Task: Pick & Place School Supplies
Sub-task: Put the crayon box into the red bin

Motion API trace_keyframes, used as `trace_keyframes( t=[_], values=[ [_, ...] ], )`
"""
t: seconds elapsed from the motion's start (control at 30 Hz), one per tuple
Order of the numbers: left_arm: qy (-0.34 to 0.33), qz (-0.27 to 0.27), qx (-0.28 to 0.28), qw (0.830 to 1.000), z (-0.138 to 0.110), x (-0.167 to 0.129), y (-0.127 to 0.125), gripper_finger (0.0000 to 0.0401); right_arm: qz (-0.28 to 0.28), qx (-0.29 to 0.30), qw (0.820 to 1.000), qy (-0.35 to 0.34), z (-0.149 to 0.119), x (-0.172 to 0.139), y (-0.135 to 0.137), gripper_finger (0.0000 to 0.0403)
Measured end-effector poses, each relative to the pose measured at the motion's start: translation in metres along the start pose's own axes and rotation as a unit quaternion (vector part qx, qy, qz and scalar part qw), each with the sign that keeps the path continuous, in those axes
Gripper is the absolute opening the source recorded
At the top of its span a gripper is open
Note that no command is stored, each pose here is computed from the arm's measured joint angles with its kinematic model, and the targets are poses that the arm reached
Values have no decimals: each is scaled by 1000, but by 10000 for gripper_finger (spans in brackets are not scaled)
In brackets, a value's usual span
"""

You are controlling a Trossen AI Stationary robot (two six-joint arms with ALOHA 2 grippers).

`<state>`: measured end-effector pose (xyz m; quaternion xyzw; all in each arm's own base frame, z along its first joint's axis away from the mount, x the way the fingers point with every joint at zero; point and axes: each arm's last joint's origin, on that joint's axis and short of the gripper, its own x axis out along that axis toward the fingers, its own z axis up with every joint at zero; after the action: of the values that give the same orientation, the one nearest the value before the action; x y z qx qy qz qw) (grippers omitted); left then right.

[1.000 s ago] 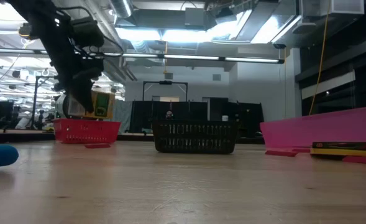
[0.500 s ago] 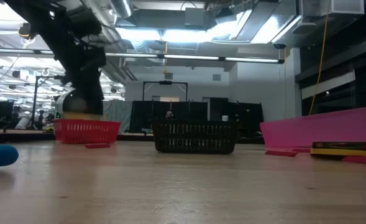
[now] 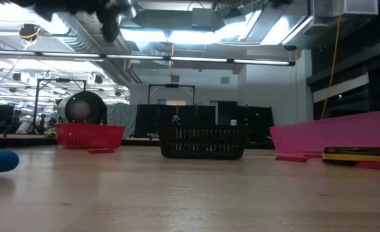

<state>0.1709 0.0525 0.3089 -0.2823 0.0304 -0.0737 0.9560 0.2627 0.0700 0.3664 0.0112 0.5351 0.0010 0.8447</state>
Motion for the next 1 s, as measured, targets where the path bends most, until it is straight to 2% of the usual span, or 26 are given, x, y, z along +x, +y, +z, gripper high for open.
trace_keyframes(
  t=[0.1, 0.2, 0.3, 0.4, 0.47, 0.63, 0.77, 0.87, 1.0],
  values=[
    [-38, 0, 12, 999, -1, 7, -15, 109, 46, 69, 996, 20, -24, 17, 11, 100],
    [-48, 26, 25, 998, -5, 13, -27, 105, 83, 186, 978, 44, -52, 42, 19, 100],
    [-40, 62, 43, 996, -10, 17, -37, 104, 115, 287, 951, 20, -75, 56, 28, 100],
    [-24, 110, 88, 990, -11, 19, -50, 104, 118, 330, 936, -28, -92, 65, 39, 100],
    [4, 152, 126, 980, -13, 18, -58, 103, 117, 318, 939, -52, -99, 69, 49, 100],
    [53, 247, 222, 942, -13, 20, -80, 102, 73, 190, 978, -43, -118, 92, 85, 100],
    [71, 305, 266, 912, -12, 18, -94, 98, 13, 129, 990, -54, -131, 114, 108, 100],
    [80, 326, 277, 901, -15, 16, -98, 92, -30, 109, 992, -64, -135, 127, 115, 100],
    [102, 333, 265, 899, -23, 15, -98, 82, -96, 52, 993, -39, -132, 138, 117, 100]
  ],
)
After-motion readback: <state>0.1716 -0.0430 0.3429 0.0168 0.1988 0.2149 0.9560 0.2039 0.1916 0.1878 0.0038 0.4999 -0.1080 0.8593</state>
